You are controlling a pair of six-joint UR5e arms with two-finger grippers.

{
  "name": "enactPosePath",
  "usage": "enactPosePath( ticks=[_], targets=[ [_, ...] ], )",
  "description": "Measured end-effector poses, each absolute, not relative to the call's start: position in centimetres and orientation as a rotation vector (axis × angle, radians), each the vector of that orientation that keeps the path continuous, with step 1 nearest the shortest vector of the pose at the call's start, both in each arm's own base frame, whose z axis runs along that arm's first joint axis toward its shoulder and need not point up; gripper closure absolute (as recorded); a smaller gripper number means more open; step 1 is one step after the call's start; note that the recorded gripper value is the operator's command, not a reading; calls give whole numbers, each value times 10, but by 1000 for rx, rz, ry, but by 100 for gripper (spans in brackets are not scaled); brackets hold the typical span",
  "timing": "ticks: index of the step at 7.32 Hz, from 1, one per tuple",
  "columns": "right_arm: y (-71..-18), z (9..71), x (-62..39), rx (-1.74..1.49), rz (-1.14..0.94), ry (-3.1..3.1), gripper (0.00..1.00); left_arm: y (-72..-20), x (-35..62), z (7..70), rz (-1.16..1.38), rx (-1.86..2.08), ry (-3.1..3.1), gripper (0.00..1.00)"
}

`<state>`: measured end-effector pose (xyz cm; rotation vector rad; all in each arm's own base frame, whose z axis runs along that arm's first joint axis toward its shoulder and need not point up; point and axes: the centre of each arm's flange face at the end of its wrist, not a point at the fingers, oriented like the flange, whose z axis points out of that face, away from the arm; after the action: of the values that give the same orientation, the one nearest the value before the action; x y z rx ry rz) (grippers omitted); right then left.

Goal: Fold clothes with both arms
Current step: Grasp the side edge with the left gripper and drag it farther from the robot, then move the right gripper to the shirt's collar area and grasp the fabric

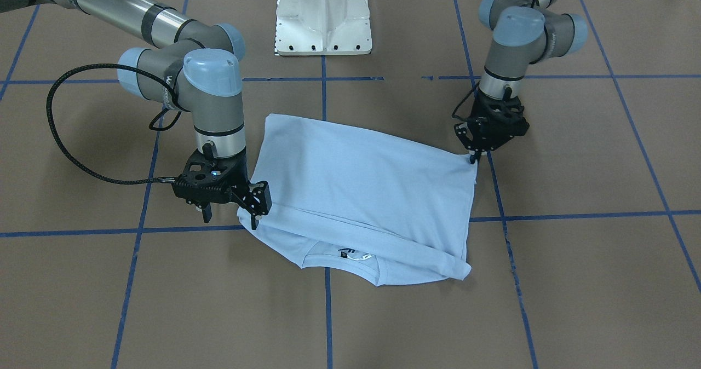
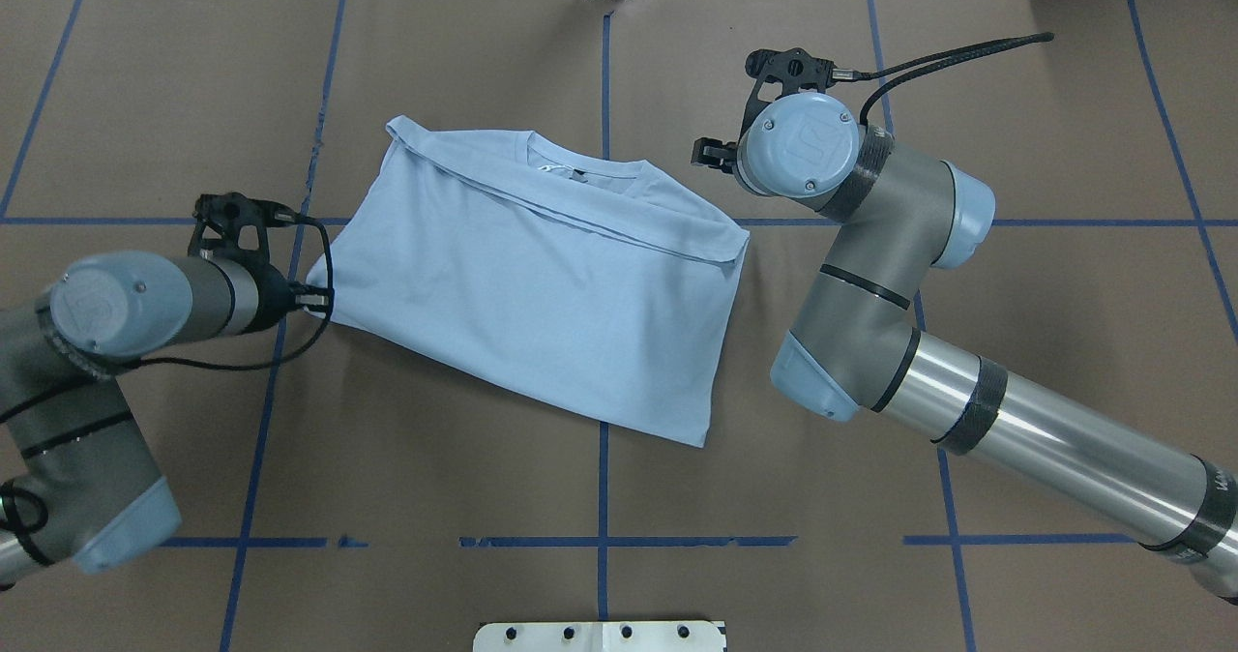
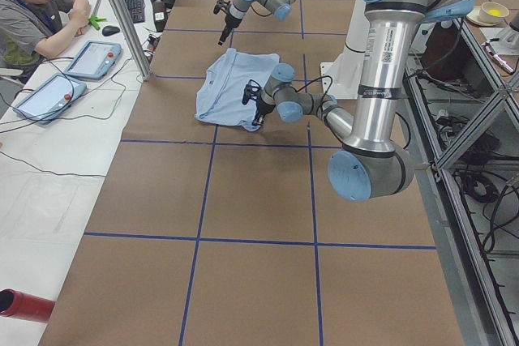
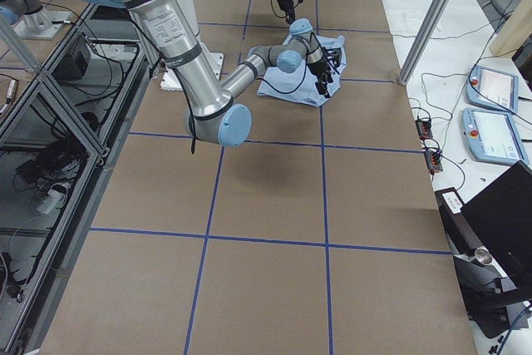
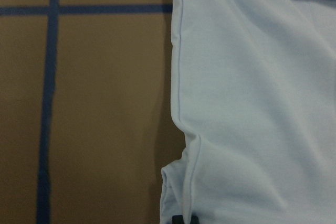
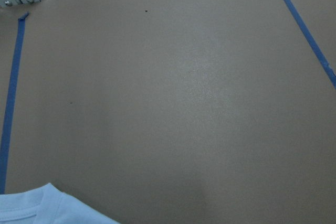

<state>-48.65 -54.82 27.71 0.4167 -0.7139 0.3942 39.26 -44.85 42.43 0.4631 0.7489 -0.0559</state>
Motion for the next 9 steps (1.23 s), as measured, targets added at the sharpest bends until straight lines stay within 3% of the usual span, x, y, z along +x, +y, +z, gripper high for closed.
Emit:
enactPosePath(
  ticks=[5,6,9],
  targets=[
    [-544,264,-483,424,399,-740,0,-703,375,439,-49,608,549,100],
    [-540,258,-484,424,403,-754,0,-728,359,435,-31,633,526,1],
    [-527,228,-510,386,464,-815,6,-725,336,429,22,685,611,0]
  ],
)
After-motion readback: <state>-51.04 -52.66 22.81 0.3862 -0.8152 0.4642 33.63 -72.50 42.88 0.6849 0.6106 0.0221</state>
